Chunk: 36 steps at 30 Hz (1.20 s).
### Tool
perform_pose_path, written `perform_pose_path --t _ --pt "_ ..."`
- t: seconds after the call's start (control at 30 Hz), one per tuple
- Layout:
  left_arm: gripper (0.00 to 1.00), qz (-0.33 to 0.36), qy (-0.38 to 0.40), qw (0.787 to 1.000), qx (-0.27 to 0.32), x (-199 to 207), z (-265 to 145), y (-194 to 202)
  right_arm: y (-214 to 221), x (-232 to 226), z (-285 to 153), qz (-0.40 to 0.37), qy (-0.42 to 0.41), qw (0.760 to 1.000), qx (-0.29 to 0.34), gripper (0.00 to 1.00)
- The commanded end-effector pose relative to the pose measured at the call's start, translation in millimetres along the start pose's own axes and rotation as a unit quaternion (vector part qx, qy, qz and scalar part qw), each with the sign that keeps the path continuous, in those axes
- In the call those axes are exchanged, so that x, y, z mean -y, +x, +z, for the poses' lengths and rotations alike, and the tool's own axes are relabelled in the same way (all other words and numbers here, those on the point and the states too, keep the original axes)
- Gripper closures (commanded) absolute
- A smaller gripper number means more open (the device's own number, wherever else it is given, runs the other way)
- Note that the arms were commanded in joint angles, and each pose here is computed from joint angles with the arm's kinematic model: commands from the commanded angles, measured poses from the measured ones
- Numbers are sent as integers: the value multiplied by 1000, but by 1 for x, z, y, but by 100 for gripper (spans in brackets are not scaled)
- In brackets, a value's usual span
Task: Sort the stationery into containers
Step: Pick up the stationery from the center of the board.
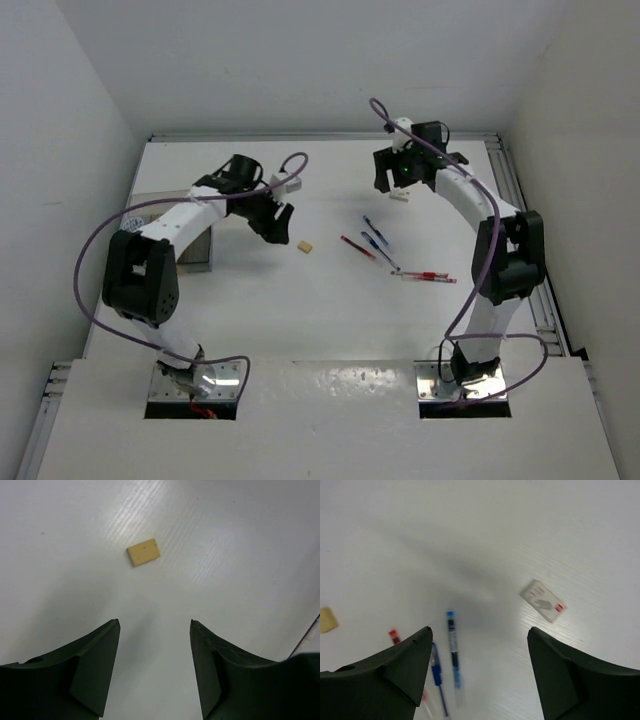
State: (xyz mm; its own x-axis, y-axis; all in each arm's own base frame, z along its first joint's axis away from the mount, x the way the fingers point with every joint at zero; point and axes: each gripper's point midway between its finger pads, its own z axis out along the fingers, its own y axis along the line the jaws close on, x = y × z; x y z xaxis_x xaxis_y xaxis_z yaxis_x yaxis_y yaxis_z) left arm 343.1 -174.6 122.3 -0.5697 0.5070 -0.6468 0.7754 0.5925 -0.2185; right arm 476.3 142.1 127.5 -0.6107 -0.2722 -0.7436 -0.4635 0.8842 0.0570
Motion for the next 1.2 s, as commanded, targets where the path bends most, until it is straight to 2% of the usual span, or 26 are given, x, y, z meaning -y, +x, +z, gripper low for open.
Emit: perform_pose_path --t 0.0,0.07,0.17,0.23,0.4,0.77,1.0,1.17 --pt "36 -13 -16 1000 -21 4 33 -2 9 30 5 29 27 999 -11 24" --pt "36 -14 -3 999 -45 13 50 5 16 45 13 32 36 999 -17 21" --pt "36 -13 10 999 -49 20 60 5 20 74 30 36 46 998 -28 16" --pt "36 -13 23 998 -49 24 62 4 36 84 49 37 37 997 -53 14" --pt "37 -7 24 998 -51 25 60 3 39 109 70 35 28 997 -55 11" --pt "37 -16 2 999 -46 9 57 1 88 106 79 49 25 992 -109 11" --pt "36 -33 -40 998 -47 -9 62 -1 90 100 84 54 23 992 -114 17" --pt "36 -39 -62 996 -51 -17 62 -1 97 88 92 53 26 990 -125 29"
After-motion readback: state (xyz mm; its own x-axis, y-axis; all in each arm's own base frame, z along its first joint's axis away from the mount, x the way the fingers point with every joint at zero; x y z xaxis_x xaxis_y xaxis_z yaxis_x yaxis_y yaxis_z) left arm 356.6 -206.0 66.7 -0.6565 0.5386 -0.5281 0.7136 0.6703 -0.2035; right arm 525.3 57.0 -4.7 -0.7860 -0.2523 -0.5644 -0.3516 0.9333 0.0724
